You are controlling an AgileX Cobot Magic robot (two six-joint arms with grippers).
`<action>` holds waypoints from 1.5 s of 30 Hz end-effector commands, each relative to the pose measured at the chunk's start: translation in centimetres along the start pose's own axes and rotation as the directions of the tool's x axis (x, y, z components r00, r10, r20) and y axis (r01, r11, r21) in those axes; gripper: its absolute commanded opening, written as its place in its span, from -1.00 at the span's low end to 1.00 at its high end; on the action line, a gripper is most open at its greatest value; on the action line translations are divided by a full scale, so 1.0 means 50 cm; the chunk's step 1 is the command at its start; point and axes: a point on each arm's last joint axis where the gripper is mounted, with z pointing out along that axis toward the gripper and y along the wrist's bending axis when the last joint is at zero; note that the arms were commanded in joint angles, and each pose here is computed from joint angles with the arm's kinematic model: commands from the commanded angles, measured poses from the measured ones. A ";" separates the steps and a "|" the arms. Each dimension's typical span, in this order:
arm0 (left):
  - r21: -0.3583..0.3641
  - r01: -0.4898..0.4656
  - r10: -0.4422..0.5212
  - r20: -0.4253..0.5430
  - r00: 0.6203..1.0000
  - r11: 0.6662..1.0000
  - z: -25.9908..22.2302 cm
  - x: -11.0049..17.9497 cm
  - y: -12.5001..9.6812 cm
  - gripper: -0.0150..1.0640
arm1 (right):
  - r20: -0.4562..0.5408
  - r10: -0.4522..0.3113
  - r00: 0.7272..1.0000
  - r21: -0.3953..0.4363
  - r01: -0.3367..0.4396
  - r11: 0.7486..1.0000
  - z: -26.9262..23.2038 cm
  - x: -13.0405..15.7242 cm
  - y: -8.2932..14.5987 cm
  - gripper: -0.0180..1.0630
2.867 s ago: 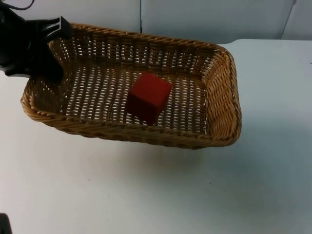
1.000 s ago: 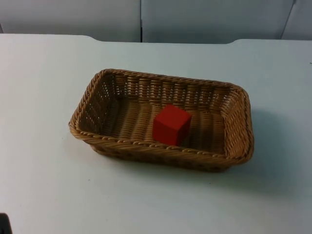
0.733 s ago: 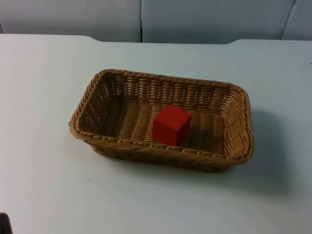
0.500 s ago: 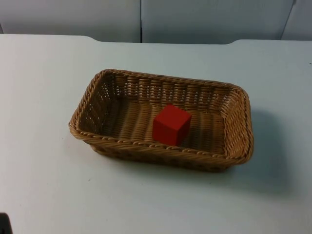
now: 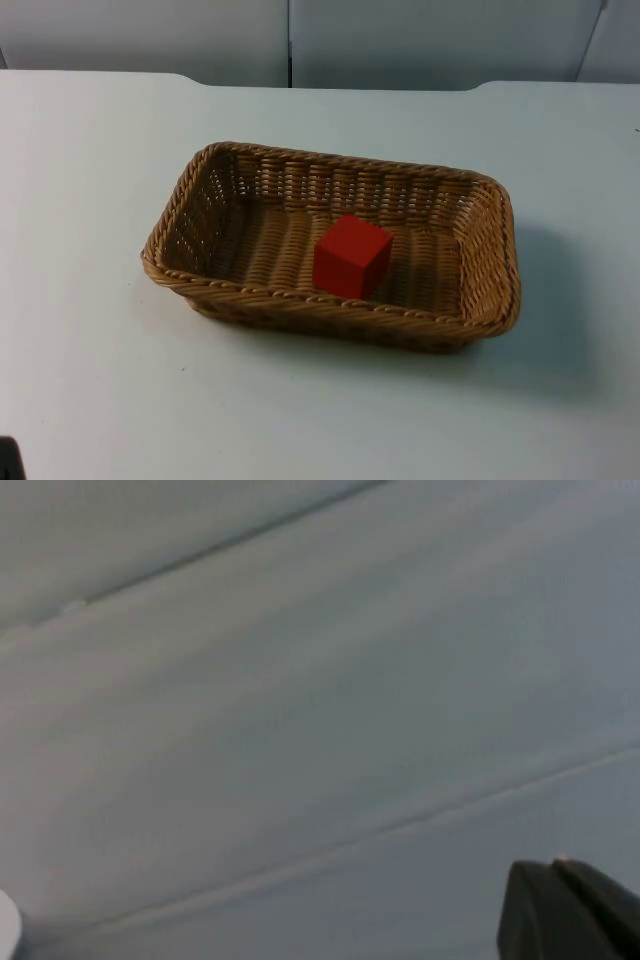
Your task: Pick up the basket with the left hand and place the cube into the basket with the right hand.
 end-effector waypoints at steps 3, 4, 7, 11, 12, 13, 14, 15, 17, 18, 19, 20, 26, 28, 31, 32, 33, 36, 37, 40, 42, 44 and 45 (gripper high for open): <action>-0.016 -0.008 0.008 -0.010 1.000 1.000 0.000 0.004 0.003 -0.97 | -0.108 -0.014 0.994 0.219 0.037 0.975 -0.037 0.062 0.030 -0.93; -0.020 -0.009 0.009 0.000 1.000 1.000 0.000 0.002 0.004 -0.97 | -0.119 0.027 0.992 0.253 0.004 0.967 -0.048 0.078 0.044 -0.93; -0.039 -0.022 0.022 0.002 1.000 0.999 0.000 0.001 0.007 -0.97 | -0.159 0.082 0.984 0.282 -0.034 0.959 -0.083 0.117 0.076 -0.93; -0.069 -0.045 0.044 -0.004 0.999 0.997 0.000 0.002 0.013 -0.97 | -0.240 0.209 0.948 0.264 -0.143 0.954 -0.108 0.159 0.119 -0.93; -0.067 -0.045 0.045 -0.004 0.999 0.997 0.000 0.002 0.012 -0.97 | -0.258 0.236 0.937 0.258 -0.168 0.951 -0.110 0.166 0.128 -0.93; -0.063 -0.042 0.042 -0.003 0.999 0.997 0.000 0.002 0.012 -0.97 | -0.379 0.321 0.868 0.234 -0.245 0.941 -0.115 0.192 0.159 -0.93; -0.059 -0.039 0.039 -0.002 0.999 0.997 0.000 0.002 0.011 -0.97 | -0.420 0.354 0.836 0.223 -0.283 0.933 -0.117 0.200 0.170 -0.93; -0.043 -0.028 0.028 0.004 1.000 0.999 0.001 0.001 0.008 -0.97 | -0.508 0.428 0.748 0.191 -0.387 0.902 -0.124 0.214 0.200 -0.93; -0.034 -0.022 0.022 0.006 1.000 0.999 0.002 0.002 0.006 -0.97 | -0.528 0.464 0.711 0.150 -0.460 0.875 -0.128 0.216 0.218 -0.93; -0.031 -0.019 0.019 0.007 1.000 0.999 0.004 0.003 0.006 -0.97 | -0.528 0.492 0.692 0.123 -0.511 0.851 -0.131 0.214 0.226 -0.93; -0.029 -0.018 0.017 -0.002 1.000 0.999 0.008 0.007 0.006 -0.97 | -0.529 0.579 0.621 0.033 -0.666 0.745 -0.144 0.203 0.250 -0.93; -0.026 -0.012 0.012 -0.014 1.000 1.000 0.012 0.012 0.006 -0.97 | -0.530 0.621 0.578 -0.011 -0.737 0.676 -0.154 0.198 0.261 -0.93; 0.021 0.027 -0.025 -0.083 0.996 0.999 0.043 0.045 -0.002 -0.97 | -0.535 0.720 0.442 -0.299 -0.896 0.328 -0.219 0.159 0.302 -0.94; 0.032 0.035 -0.032 -0.102 0.994 0.999 0.050 0.053 -0.004 -0.97 | -0.509 0.737 0.445 -0.334 -0.891 0.308 -0.231 0.158 0.302 -0.94; 0.065 0.033 -0.024 -0.135 0.991 0.997 0.062 0.079 -0.010 -0.97 | -0.422 0.805 0.418 -0.342 -0.895 0.286 -0.263 0.172 0.295 -0.94; 0.066 0.033 -0.024 -0.137 0.990 0.997 0.063 0.087 -0.011 -0.97 | -0.423 0.805 0.416 -0.344 -0.896 0.282 -0.263 0.172 0.297 -0.94; 0.066 0.032 -0.023 -0.129 0.991 0.997 0.059 0.093 -0.012 -0.97 | -0.433 0.800 0.416 -0.346 -0.896 0.278 -0.264 0.172 0.300 -0.94; 0.063 0.021 -0.015 -0.097 0.995 0.998 0.044 0.103 -0.015 -0.97 | -0.463 0.780 0.421 -0.375 -0.890 0.258 -0.264 0.169 0.314 -0.94; 0.062 0.013 -0.009 -0.077 0.997 0.998 0.037 0.105 -0.016 -0.97 | -0.461 0.775 0.432 -0.406 -0.880 0.249 -0.262 0.163 0.323 -0.94; 0.057 0.000 0.001 -0.019 1.000 0.998 0.013 0.112 -0.020 -0.97 | -0.454 0.756 0.472 -0.475 -0.846 0.242 -0.260 0.154 0.340 -0.94; 0.049 -0.014 0.011 0.058 0.998 0.999 -0.018 0.125 -0.025 -0.97 | -0.451 0.739 0.500 -0.514 -0.822 0.243 -0.260 0.150 0.352 -0.94; 0.045 -0.023 0.018 0.112 0.994 0.999 -0.040 0.137 -0.029 -0.97 | -0.450 0.739 0.502 -0.515 -0.822 0.245 -0.260 0.150 0.352 -0.94; 0.045 -0.023 0.018 0.112 0.994 0.999 -0.040 0.137 -0.029 -0.97 | -0.450 0.739 0.502 -0.515 -0.822 0.245 -0.260 0.150 0.352 -0.94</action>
